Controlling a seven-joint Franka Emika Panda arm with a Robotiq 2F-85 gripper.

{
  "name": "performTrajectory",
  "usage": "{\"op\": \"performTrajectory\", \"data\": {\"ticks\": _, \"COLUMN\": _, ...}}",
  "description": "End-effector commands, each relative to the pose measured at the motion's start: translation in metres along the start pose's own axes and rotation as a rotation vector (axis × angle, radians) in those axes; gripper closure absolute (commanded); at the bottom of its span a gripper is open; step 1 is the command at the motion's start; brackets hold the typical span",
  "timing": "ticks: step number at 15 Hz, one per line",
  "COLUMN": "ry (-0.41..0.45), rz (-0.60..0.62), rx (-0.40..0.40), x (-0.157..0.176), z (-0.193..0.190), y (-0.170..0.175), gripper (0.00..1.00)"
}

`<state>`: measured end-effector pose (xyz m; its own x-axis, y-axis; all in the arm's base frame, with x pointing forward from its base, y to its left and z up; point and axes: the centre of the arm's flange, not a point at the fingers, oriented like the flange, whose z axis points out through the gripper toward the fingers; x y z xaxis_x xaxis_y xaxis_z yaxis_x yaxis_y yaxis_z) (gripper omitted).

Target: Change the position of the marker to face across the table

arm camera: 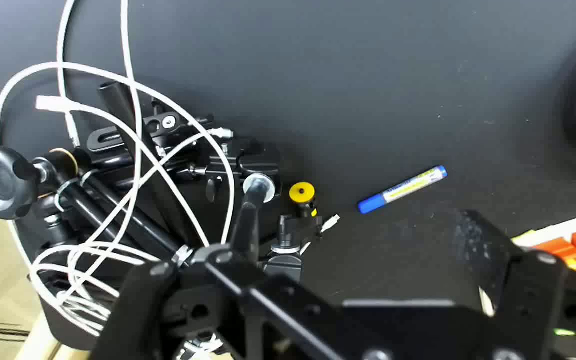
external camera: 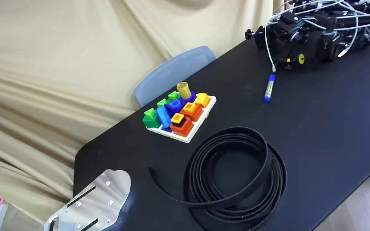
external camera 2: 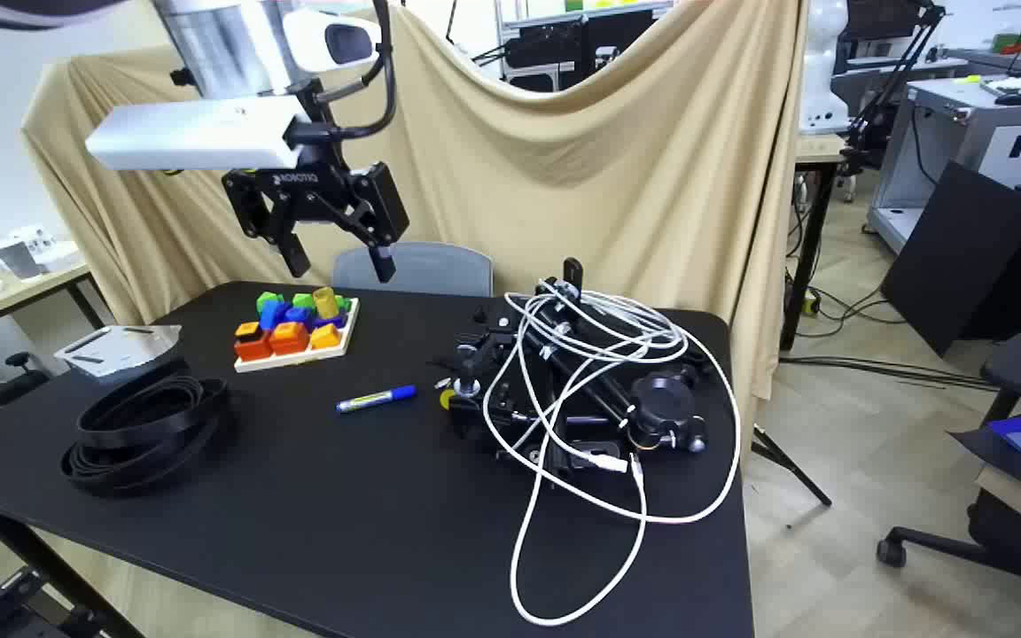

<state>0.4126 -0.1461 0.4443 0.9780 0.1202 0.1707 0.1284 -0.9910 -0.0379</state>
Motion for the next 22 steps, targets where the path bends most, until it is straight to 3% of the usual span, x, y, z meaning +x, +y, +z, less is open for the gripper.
{"op": "performTrajectory", "data": {"ticks": 1, "ry": 0.0, "rz": 0.0, "rx": 0.0, "x": 0.0, "z": 0.0, "y": 0.0, "gripper": 0.0}}
{"op": "performTrajectory", "data": {"ticks": 14, "ry": 0.001, "rz": 0.0, "rx": 0.0, "x": 0.0, "z": 0.0, "y": 0.0, "gripper": 0.0}}
{"op": "performTrajectory", "data": {"ticks": 22, "ry": -0.003, "rz": 0.126, "rx": -0.021, "x": 0.093, "z": 0.099, "y": -0.034, "gripper": 0.0}}
